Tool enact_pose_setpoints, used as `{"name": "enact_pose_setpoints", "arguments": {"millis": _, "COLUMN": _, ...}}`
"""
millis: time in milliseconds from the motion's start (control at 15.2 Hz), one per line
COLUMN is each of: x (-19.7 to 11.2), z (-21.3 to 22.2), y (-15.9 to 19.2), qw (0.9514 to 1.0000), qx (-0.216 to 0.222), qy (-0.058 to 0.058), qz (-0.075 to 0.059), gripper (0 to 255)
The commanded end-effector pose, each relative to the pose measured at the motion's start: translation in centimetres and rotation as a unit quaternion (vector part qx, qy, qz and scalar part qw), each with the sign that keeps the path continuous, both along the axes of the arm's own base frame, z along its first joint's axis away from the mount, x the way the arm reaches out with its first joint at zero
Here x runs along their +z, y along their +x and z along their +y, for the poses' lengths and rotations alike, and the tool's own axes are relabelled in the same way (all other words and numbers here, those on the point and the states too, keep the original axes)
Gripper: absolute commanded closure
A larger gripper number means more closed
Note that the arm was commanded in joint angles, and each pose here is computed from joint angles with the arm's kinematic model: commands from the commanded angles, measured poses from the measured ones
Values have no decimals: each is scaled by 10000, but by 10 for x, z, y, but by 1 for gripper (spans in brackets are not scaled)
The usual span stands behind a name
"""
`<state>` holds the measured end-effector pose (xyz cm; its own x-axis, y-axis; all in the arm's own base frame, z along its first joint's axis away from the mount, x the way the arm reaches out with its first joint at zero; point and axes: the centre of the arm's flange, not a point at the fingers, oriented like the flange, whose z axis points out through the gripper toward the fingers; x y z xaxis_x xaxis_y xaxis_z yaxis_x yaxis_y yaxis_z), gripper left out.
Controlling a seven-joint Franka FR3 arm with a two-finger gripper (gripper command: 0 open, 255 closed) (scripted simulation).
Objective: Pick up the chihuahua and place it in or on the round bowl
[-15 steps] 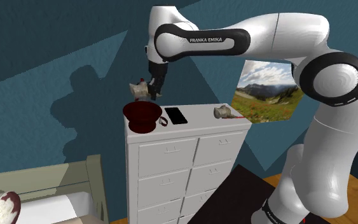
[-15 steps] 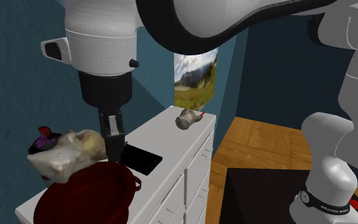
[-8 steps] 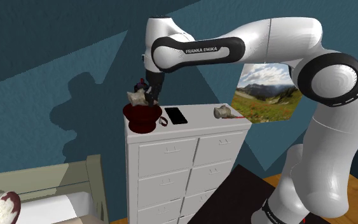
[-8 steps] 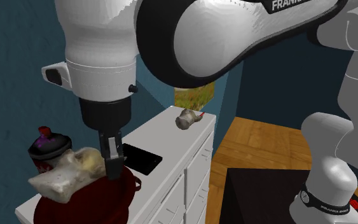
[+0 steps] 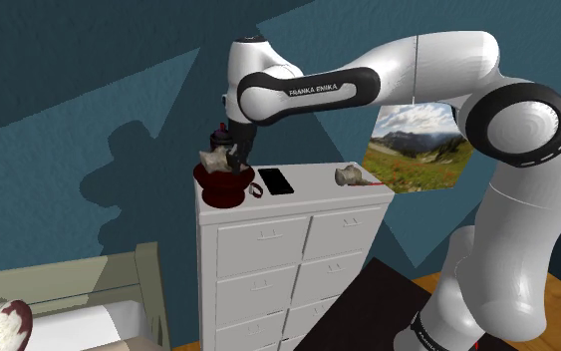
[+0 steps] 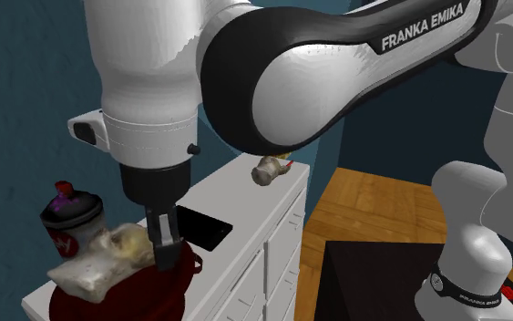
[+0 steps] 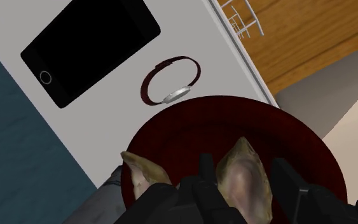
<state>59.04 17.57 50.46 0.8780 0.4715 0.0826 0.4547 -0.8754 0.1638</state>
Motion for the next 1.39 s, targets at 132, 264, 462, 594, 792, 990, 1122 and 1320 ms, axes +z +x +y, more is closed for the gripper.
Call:
{"name": "enact_pose_setpoints", "arguments": {"millis": 132, "x": -2, "z": 0, "y": 0, "qw": 10000, "qx": 0, "qy": -3, "qz": 14, "gripper": 255}}
{"name": "enact_pose_setpoints", "arguments": {"millis": 264, "x": -3, "z": 0, "y": 0, "qw": 10000, "qx": 0, "qy": -3, "qz": 14, "gripper": 0}}
{"name": "enact_pose_setpoints", "arguments": {"millis": 462, "x": -2, "z": 1, "y": 0, "qw": 10000, "qx": 0, "qy": -4, "qz": 14, "gripper": 0}}
{"name": "enact_pose_setpoints", "arguments": {"millis": 594, "x": -2, "z": 0, "y": 0, "qw": 10000, "qx": 0, "qy": -3, "qz": 14, "gripper": 0}}
{"name": "enact_pose_setpoints", "arguments": {"millis": 792, "x": 37, "z": 4, "y": -6, "qw": 10000, "qx": 0, "qy": -3, "qz": 14, "gripper": 0}}
{"name": "enact_pose_setpoints", "arguments": {"millis": 990, "x": 47, "z": 6, "y": -7, "qw": 10000, "qx": 0, "qy": -3, "qz": 14, "gripper": 0}}
{"name": "enact_pose_setpoints", "arguments": {"millis": 1122, "x": 47, "z": 6, "y": -7, "qw": 10000, "qx": 0, "qy": -3, "qz": 14, "gripper": 0}}
{"name": "enact_pose_setpoints", "arguments": {"millis": 1320, "x": 47, "z": 6, "y": -7, "qw": 10000, "qx": 0, "qy": -3, "qz": 14, "gripper": 0}}
